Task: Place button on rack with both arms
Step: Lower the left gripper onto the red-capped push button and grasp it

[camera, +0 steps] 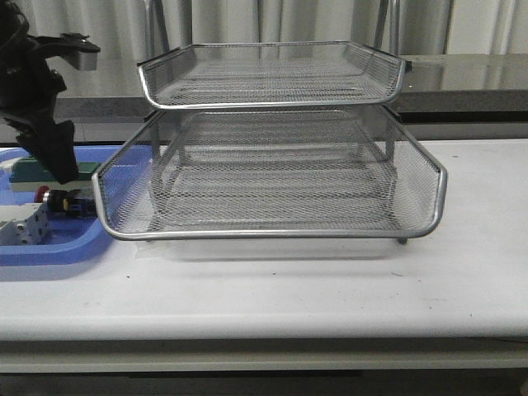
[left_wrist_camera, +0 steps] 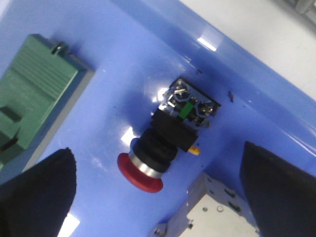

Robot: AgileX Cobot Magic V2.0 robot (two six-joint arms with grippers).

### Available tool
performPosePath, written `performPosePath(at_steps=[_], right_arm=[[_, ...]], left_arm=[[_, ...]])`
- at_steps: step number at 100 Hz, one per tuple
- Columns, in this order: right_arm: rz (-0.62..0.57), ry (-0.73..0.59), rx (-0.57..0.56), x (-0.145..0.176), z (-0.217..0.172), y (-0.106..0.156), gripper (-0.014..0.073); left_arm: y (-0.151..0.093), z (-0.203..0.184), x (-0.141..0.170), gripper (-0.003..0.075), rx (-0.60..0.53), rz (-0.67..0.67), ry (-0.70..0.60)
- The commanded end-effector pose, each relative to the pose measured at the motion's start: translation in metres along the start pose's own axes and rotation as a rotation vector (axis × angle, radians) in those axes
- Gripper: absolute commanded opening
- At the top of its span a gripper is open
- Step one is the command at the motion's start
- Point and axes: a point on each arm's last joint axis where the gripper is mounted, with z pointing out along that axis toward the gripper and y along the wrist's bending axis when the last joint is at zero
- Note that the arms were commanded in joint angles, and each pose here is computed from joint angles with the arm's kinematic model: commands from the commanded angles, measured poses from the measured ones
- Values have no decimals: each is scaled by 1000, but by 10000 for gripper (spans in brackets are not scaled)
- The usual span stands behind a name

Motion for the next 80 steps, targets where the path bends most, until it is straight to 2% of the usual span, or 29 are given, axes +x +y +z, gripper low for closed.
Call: performPosePath(at_steps=[1, 28, 56, 80], right_arm=[[-11, -88, 2, -13, -8, 0, -68], [-11, -88, 2, -13, -8, 0, -68], [-11, -88, 2, -13, -8, 0, -68], [-11, -88, 2, -13, -8, 0, -68]], left_arm=[[-1, -27, -15, 634, -54, 21, -84], [-2, -1, -17, 634, -26, 52, -60], [0, 4, -19, 634, -46, 56, -78], [-2, 19, -18, 634, -12, 56, -60]])
